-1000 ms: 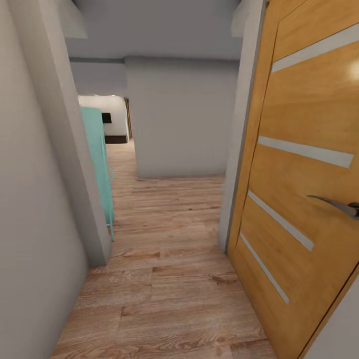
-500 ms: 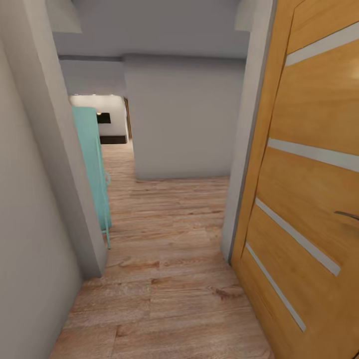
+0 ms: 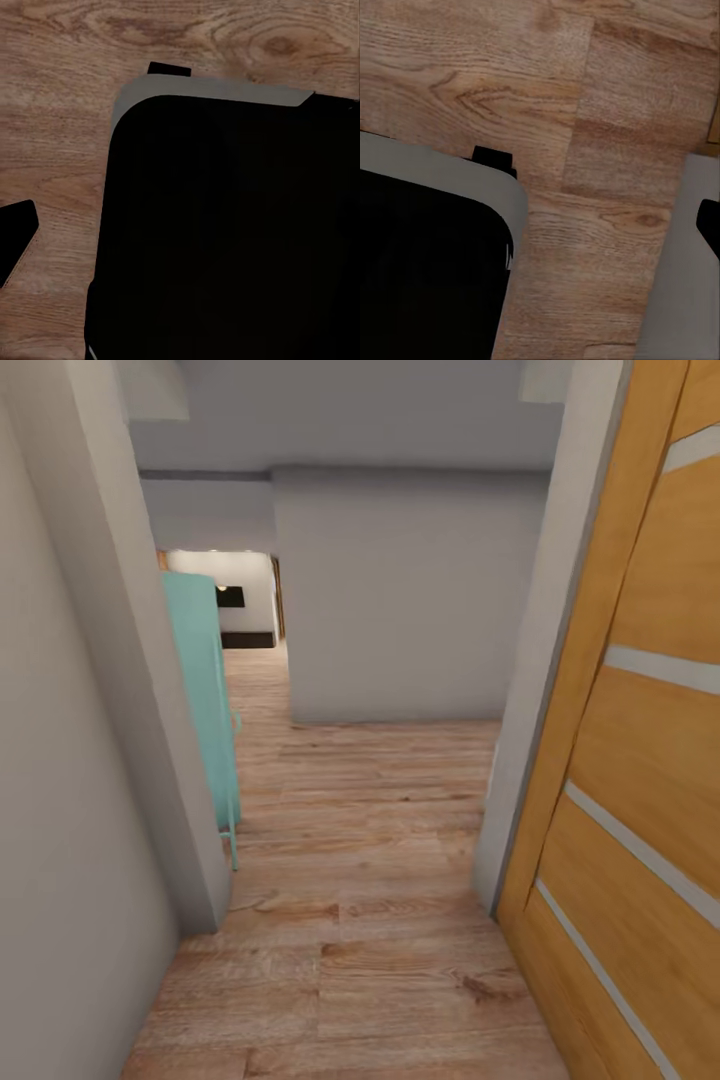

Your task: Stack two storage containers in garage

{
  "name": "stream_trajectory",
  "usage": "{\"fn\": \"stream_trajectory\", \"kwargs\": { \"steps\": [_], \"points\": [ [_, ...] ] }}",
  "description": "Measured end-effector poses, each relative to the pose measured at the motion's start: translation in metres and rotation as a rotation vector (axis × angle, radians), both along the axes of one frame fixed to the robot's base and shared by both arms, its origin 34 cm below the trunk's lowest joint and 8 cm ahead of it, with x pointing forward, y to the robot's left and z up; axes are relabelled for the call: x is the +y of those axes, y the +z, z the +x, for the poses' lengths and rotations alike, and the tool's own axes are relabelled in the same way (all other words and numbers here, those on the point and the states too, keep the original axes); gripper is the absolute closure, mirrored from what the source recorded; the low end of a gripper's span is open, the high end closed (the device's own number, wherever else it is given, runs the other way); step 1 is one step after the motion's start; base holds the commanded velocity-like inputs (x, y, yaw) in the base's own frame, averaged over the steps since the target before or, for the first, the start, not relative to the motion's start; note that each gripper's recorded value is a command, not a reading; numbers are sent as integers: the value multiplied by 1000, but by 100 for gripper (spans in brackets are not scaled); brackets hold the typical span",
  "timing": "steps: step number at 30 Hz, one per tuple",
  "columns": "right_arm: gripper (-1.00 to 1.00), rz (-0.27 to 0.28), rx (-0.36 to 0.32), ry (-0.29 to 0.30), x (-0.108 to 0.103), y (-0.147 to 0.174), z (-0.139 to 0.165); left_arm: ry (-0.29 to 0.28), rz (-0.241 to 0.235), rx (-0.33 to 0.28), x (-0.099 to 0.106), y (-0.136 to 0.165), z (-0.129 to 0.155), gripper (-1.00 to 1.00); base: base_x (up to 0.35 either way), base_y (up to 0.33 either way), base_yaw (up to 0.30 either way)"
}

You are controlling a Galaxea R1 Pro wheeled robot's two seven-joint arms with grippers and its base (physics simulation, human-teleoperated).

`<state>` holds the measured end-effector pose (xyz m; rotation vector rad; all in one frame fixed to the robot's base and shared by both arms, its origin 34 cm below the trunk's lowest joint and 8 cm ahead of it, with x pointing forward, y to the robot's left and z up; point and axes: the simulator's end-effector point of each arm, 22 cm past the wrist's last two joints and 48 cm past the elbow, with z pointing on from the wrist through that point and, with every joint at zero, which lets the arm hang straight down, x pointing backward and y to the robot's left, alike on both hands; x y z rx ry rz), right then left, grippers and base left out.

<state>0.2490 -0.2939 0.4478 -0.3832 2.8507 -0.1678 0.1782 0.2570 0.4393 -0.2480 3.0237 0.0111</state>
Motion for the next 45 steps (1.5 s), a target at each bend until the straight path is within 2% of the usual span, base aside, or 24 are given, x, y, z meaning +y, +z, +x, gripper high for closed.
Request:
{"fn": "stream_trajectory", "kwargs": {
  "steps": [35, 45],
  "points": [
    [-100, -3, -1, 6, -3, 0, 0, 1, -1, 11, -1, 0, -5, -100, 323, 7, 0],
    [-100, 2, 0, 1, 2, 0, 0, -1, -2, 17, -1, 0, -6, -100, 324, 0, 0]
  ]
}}
